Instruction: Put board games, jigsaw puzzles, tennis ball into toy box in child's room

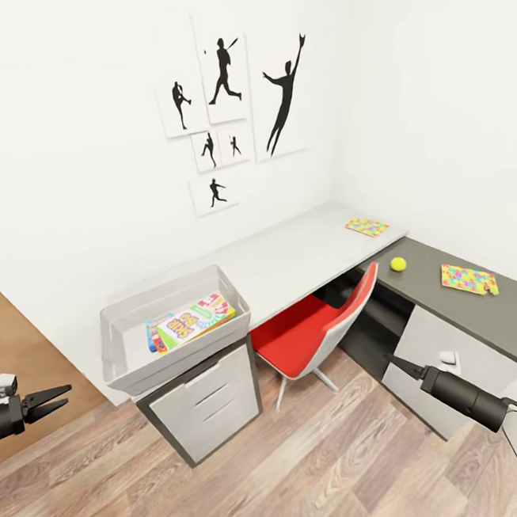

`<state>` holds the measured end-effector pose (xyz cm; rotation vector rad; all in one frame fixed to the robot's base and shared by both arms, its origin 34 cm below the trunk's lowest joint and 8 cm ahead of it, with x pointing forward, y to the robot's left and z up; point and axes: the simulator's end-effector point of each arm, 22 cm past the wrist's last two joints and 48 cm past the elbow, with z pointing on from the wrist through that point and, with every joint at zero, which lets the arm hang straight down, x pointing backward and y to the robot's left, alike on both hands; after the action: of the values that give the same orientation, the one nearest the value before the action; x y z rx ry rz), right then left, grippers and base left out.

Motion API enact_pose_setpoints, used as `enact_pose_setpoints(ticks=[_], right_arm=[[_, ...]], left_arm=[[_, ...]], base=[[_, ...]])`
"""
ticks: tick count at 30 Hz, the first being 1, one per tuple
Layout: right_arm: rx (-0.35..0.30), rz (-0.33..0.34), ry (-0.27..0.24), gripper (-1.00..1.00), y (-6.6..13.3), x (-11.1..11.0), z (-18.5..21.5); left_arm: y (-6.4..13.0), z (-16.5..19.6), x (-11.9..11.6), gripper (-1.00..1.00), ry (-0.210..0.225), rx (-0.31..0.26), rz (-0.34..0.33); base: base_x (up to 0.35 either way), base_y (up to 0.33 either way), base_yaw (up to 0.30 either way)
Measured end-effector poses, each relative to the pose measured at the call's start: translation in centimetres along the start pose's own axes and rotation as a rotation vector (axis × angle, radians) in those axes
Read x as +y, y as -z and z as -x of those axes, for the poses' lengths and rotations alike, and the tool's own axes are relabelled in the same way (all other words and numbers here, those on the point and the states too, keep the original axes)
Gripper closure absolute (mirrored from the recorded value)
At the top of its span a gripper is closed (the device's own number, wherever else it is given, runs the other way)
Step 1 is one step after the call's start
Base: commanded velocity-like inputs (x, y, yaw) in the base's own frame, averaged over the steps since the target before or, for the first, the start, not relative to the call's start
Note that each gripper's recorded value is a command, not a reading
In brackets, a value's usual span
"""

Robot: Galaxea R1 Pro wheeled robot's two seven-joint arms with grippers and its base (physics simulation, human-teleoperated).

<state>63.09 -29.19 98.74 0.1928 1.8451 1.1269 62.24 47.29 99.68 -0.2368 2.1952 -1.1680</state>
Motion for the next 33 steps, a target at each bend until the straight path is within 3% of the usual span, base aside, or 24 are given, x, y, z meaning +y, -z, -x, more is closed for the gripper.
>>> enact_pose_setpoints(ticks=[33], right_arm=[[-0.049, 0.031, 0.060, -1.00, 0.4, 2.1, 2.1]], left_arm=[[1.4, 1.3, -2.2, -1.00, -0.044, -0.034, -0.026]], base=[[-0.002, 0.000, -0.004]])
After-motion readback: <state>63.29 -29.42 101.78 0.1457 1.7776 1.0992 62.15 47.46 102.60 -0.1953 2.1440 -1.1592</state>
